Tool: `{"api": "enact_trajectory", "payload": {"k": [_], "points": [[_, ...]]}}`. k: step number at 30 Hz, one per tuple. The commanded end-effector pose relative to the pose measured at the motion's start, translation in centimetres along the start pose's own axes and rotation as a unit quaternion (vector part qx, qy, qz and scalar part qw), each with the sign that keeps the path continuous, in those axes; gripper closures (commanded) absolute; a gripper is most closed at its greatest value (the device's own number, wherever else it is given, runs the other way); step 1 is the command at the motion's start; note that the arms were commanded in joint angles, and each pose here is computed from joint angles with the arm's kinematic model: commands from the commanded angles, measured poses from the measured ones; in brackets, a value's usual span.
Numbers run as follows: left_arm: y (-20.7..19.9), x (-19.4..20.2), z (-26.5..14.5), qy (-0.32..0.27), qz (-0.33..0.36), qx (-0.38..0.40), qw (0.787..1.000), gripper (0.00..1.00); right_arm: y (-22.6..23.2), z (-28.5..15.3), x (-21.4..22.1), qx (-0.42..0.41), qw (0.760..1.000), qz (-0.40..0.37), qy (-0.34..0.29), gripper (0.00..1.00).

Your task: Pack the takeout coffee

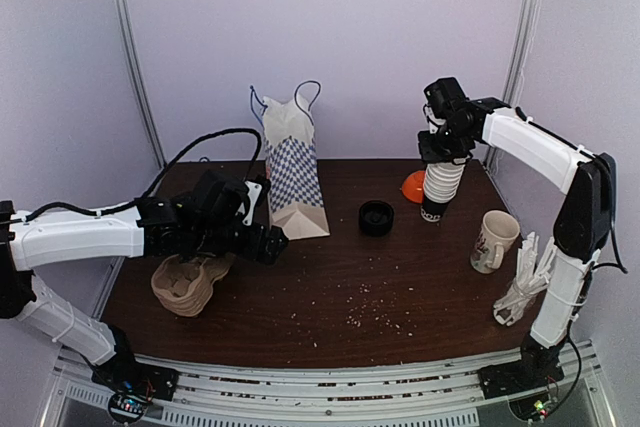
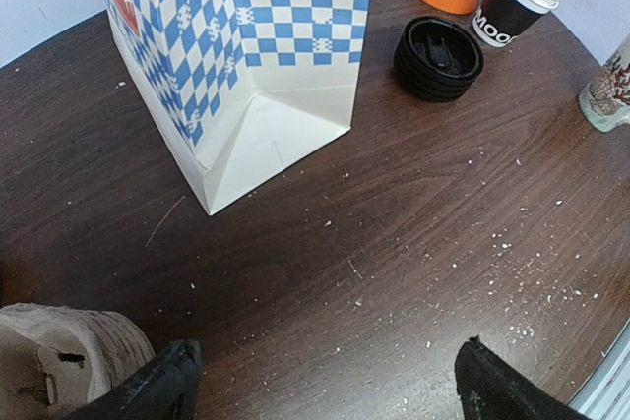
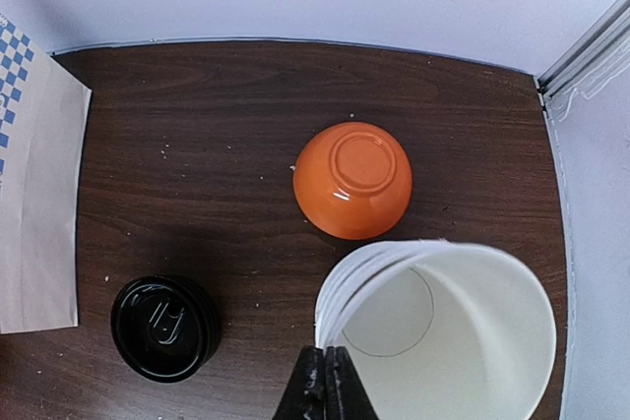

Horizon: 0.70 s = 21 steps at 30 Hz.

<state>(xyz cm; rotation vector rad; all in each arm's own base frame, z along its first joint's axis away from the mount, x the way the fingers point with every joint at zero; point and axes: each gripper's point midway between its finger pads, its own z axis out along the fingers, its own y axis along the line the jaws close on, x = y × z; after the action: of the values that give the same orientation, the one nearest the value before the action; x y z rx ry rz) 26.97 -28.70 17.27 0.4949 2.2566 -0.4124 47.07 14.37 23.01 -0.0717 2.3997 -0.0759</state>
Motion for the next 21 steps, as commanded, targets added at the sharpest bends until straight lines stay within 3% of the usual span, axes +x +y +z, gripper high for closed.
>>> {"api": "enact_trajectory", "payload": {"k": [1, 21], "points": [[-0.1, -0.4, 0.3, -0.01, -0.008, 0.006, 1.0, 0.07, -0.4, 0.3, 0.3, 0.005, 1.0, -0.006, 0.013, 1.0], [-0.2, -0.6, -0.2, -0.013, -0.014, 0.011, 1.0, 0.08, -2.3, -4.3, -2.6, 0.026, 0.999, 0.008, -0.038, 1.0]]}}
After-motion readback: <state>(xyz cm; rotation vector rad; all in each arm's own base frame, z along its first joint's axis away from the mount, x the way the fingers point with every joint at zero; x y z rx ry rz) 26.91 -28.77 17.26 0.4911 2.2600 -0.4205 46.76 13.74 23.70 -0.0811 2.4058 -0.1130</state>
